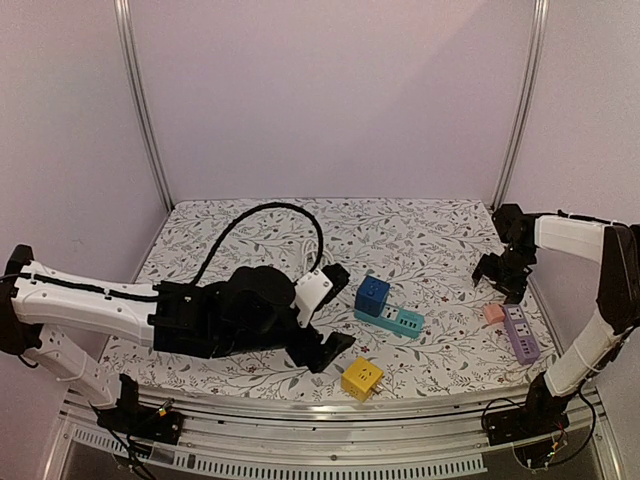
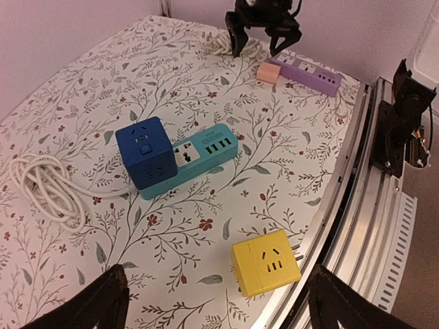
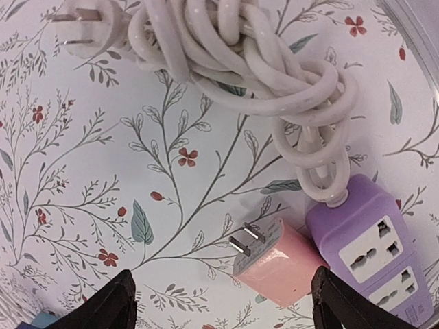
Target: Insert the plug
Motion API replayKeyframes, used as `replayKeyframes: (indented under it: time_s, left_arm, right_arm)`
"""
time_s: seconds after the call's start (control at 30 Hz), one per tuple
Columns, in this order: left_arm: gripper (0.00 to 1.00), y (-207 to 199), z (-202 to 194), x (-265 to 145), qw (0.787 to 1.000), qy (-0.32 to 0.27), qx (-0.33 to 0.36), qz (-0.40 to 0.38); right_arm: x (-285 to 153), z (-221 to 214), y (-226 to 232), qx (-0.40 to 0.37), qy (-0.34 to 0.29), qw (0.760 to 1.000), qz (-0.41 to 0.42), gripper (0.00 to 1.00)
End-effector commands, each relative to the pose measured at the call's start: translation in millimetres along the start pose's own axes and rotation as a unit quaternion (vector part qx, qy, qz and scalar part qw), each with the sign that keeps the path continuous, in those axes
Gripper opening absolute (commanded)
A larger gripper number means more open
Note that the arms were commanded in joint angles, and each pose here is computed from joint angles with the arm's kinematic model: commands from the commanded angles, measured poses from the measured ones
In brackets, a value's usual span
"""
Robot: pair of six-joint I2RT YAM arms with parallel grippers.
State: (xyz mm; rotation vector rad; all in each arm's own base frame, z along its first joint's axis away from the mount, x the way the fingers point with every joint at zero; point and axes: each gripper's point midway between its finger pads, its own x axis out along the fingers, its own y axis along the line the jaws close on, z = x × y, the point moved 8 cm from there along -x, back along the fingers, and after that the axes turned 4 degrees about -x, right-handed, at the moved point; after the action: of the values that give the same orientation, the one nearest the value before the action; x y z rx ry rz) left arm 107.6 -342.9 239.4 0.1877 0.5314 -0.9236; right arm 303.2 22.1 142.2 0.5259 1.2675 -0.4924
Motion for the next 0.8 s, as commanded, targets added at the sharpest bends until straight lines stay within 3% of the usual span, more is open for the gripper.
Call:
replayKeyframes:
  time_s: [0.0, 0.3, 0.47, 0.57, 0.77]
  left_arm:
    - [0.90, -14.1, 11.2, 1.4, 1.000, -0.008, 0.013, -0.028]
    - [0.90, -17.8, 17.9, 1.9, 0.999, 0.008, 0.025, -0.031]
    - [0.89, -16.9, 17.7, -1.0, 0.999, 0.011, 0.018, -0.027]
    - [0.89, -15.9, 15.9, -1.7, 1.000, 0.011, 0.013, -0.021]
    - [0.89, -18.0, 15.1, 0.3, 1.000, 0.008, 0.010, -0.016]
  right_arm:
    - [2.8, -2.0, 2.7, -0.132, -0.024, 0.990, 0.045, 0.86]
    - [27.5, 0.2, -0.2, -0.229, -0.017, 0.973, 0.004, 0.83]
    - [38.6, -2.8, -4.7, -0.237, 0.014, 0.971, -0.028, 0.82]
    - [45.6, -8.1, -7.5, -0.227, 0.035, 0.973, -0.037, 0.68]
    - [40.3, -11.6, -6.7, -0.214, 0.053, 0.974, -0.042, 0.66]
